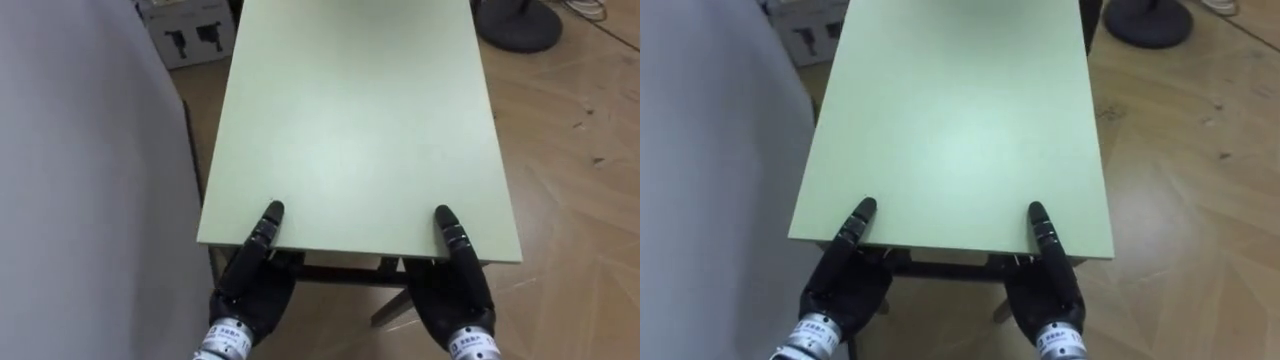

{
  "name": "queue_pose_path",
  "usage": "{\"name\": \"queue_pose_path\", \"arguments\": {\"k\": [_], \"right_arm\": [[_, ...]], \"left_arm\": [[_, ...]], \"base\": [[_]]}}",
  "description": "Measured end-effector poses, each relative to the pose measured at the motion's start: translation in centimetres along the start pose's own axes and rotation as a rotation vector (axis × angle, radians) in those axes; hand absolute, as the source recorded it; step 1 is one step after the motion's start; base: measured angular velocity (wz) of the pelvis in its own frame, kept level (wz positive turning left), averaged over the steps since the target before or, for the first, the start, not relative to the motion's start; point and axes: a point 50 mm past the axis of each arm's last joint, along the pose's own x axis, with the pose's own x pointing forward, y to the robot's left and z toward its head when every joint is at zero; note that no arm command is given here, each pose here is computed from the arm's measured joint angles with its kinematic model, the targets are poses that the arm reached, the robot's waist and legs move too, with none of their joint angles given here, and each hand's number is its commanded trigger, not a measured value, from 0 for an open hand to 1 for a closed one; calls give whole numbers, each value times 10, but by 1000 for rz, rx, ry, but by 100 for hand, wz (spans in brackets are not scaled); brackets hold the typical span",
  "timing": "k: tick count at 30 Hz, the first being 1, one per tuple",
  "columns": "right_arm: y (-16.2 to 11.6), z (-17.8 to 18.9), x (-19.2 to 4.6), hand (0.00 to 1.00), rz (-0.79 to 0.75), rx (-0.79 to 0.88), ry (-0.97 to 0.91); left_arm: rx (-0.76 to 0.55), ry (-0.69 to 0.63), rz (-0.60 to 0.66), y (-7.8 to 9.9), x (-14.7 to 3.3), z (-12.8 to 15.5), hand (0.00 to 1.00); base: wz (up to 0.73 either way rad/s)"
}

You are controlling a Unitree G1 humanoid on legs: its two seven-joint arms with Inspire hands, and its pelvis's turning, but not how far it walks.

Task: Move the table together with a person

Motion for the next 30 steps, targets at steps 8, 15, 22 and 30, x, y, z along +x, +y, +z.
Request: {"name": "queue_pose_path", "arguments": {"k": [8,15,22,30], "right_arm": [[3,-2,2,100,11,-2,-3],[4,5,3,100,12,-32,-13],[1,7,2,100,-6,-44,0],[-1,11,1,100,-11,-76,5]], "left_arm": [[-11,-8,2,0,0,0,100],[-33,-17,10,-2,3,-5,100],[-45,4,19,1,1,-8,100],[-59,34,39,6,-1,-12,100]], "base": [[38],[21],[30],[14]]}}
